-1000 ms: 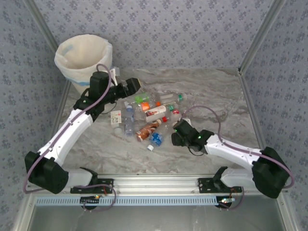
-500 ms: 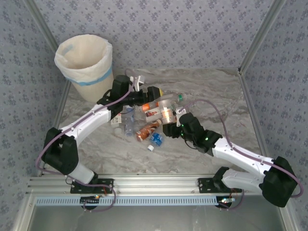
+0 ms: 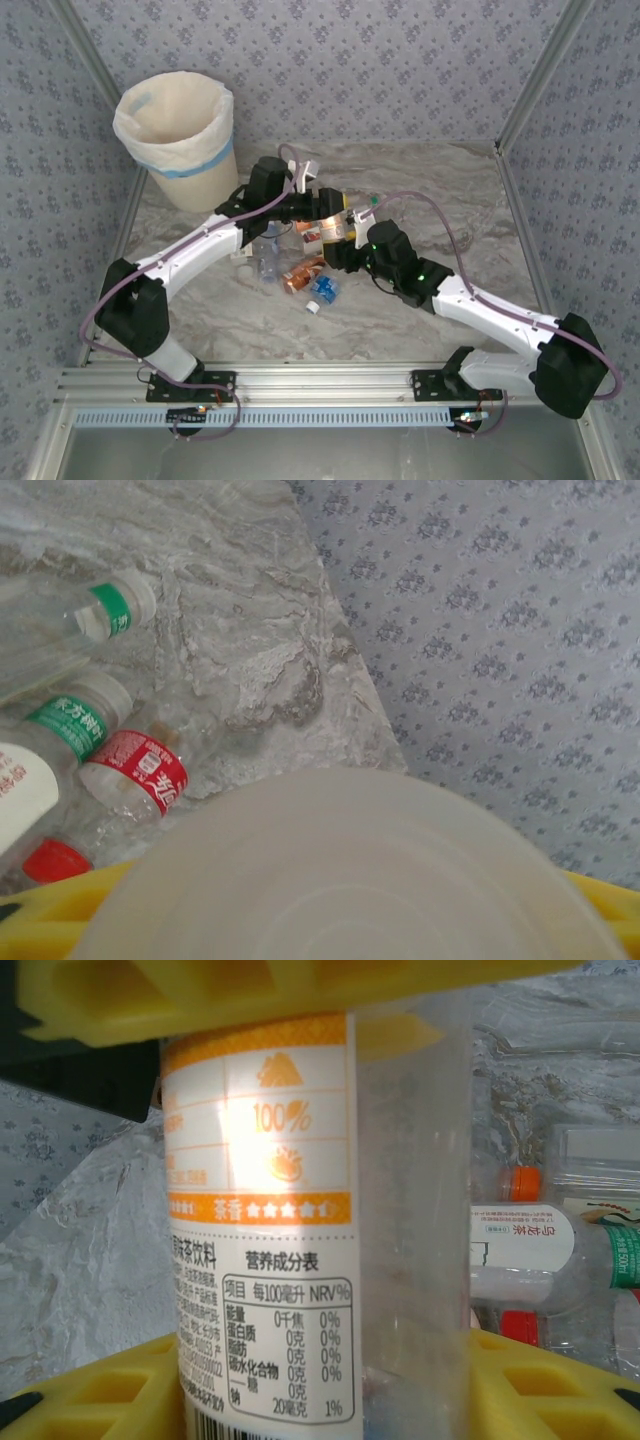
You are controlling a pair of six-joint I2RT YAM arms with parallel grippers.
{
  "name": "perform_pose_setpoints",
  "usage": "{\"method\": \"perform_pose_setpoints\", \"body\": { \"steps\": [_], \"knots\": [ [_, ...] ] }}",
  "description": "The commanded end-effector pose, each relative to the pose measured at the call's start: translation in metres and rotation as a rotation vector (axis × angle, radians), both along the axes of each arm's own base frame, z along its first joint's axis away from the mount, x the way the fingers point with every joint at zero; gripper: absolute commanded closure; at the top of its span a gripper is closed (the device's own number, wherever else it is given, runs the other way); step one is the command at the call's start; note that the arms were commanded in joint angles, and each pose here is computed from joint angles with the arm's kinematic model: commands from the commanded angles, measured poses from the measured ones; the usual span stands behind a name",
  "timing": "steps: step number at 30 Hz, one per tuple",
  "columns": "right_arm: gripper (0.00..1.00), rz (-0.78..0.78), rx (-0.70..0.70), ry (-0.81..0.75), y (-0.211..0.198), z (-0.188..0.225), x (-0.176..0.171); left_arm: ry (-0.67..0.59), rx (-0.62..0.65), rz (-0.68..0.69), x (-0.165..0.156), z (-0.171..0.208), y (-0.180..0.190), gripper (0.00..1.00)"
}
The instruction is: Put the plastic bottles in the bin
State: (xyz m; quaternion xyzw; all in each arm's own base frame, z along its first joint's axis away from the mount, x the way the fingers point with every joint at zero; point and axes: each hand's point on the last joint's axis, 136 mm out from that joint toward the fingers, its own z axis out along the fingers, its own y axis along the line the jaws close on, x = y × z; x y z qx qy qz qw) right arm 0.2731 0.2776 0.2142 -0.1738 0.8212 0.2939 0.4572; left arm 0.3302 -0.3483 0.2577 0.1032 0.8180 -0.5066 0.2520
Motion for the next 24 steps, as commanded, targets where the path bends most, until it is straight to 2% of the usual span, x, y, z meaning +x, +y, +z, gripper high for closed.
{"method": "perform_pose_setpoints", "body": {
  "steps": [1,5,13,16,19,24],
  "knots": [
    [0.47,0.019,0.037,-0.057,0.007,0.023,0.004,-0.024,-0.013,-0.008,0.002,0.008,-0.004,0.42],
    [0.40,0.032,0.025,-0.051,0.008,0.022,0.002,-0.024,-0.014,-0.011,0.002,0.008,-0.004,0.50],
    [0.02,-0.030,-0.105,-0.026,-0.012,0.011,0.005,-0.084,0.089,0.112,0.017,0.010,0.021,0.57],
    [0.00,-0.116,-0.130,-0.034,-0.027,0.011,0.012,-0.132,0.142,0.215,0.028,0.019,0.046,0.59],
    [0.00,-0.230,-0.144,-0.032,-0.046,0.009,0.019,-0.197,0.264,0.345,0.041,0.028,0.081,0.59],
    [0.00,-0.354,-0.159,-0.022,-0.069,0.003,0.025,-0.436,0.415,0.464,0.053,0.081,0.119,0.58]
  ]
}}
